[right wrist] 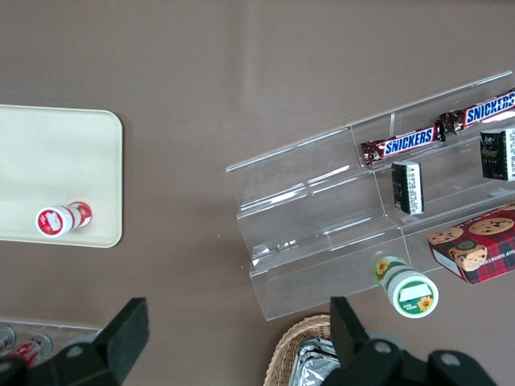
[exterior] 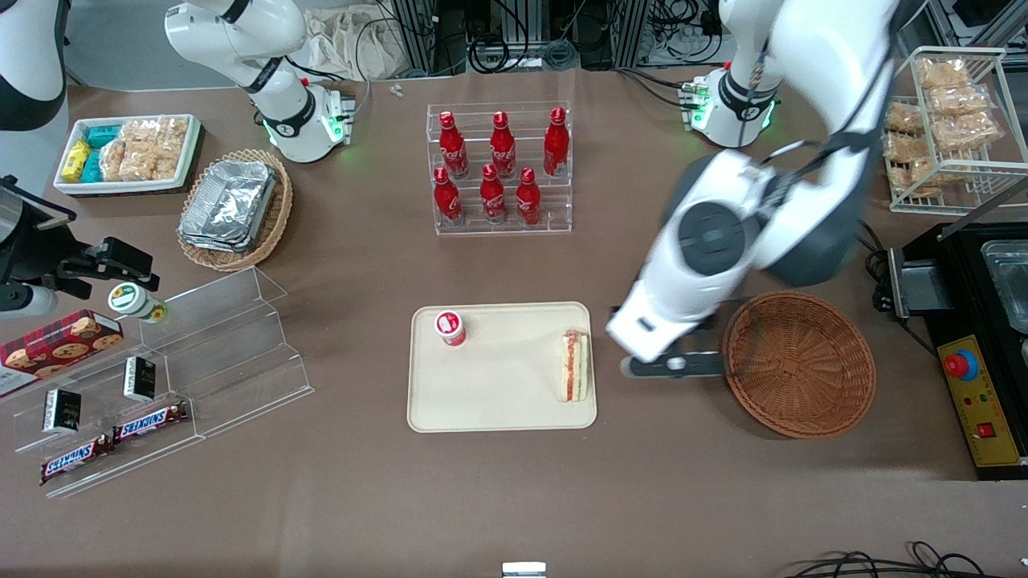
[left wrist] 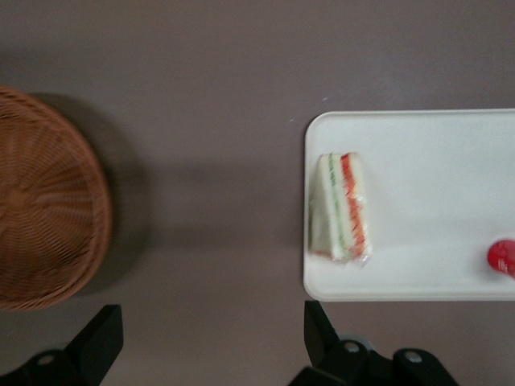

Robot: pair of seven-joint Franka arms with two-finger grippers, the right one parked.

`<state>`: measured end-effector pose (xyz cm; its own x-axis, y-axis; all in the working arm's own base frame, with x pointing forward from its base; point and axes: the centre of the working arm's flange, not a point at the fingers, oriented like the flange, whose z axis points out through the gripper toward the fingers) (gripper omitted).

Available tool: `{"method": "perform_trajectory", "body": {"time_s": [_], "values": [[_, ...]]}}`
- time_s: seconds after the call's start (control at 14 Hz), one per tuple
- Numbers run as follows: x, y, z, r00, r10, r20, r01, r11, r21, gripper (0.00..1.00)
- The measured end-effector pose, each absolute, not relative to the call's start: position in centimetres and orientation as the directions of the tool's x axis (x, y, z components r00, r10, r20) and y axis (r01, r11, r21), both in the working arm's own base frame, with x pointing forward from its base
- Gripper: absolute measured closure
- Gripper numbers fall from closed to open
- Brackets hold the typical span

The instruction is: Place sandwich from basket to tray

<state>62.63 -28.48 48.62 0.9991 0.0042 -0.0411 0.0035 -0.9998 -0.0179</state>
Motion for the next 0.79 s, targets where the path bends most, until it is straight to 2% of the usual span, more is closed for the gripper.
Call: {"method": "perform_trajectory", "body": {"time_s": [0.29,0.5,0.79], "values": [[62.7,-20.7,53.4,0.998,0.019,-0.06,0.017,-0.999,-0.027,0.0],[62.1,-17.4,54.8,0.996,-0.008,-0.093,-0.012,-0.999,-0.046,0.0],[61.9,-9.7,56.9,0.991,-0.081,-0.105,-0.087,-0.994,-0.059,0.0]]}}
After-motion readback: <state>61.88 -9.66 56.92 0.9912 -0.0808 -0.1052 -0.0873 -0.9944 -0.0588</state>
